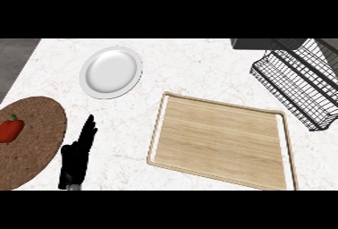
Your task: Pick the tomato from the tray and place it in the tiered basket
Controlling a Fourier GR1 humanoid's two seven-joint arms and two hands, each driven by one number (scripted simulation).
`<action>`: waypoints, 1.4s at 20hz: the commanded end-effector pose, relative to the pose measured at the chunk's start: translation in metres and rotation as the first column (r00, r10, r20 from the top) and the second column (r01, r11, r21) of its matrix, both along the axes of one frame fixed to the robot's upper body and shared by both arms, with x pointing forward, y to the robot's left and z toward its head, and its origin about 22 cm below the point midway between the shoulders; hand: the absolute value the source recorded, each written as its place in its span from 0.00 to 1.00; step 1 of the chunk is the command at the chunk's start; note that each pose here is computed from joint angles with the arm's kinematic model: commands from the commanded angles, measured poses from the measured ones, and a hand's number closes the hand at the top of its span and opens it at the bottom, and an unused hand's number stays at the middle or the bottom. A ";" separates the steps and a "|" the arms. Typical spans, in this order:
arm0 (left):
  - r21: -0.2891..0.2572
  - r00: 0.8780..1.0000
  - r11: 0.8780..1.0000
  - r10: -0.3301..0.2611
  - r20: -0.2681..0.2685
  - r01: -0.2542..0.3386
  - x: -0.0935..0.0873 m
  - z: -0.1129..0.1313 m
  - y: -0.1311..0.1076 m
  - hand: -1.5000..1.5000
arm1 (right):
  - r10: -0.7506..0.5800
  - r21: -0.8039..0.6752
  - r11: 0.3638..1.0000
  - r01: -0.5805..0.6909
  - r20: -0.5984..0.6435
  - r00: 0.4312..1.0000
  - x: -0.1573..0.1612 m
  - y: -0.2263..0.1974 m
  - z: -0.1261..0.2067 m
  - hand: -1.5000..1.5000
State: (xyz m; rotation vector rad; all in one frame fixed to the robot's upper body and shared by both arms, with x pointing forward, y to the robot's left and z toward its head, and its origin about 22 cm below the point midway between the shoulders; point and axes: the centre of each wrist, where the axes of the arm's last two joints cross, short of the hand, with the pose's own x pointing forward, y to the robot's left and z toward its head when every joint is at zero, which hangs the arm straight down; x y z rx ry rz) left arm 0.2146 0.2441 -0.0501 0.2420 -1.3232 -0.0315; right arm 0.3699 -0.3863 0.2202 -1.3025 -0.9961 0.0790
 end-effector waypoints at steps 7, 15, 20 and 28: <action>0.011 1.000 1.000 0.004 -0.001 -0.004 0.009 0.003 -0.017 0.50 | -0.031 0.362 0.930 -0.064 0.249 0.968 0.014 -0.009 -0.048 0.00; 0.008 1.000 1.000 0.014 -0.018 -0.014 0.001 -0.010 0.004 0.50 | -0.126 0.336 0.939 -0.077 0.542 0.831 0.003 -0.015 -0.021 0.00; -0.008 0.999 0.999 0.039 -0.030 -0.039 -0.009 -0.006 0.004 0.50 | -0.307 0.291 0.944 0.155 0.603 0.737 -0.039 -0.055 0.007 0.00; 0.007 0.996 0.997 0.081 -0.035 -0.080 -0.013 -0.001 0.026 0.50 | -0.431 0.367 0.898 0.245 0.614 0.661 -0.167 -0.121 0.025 0.00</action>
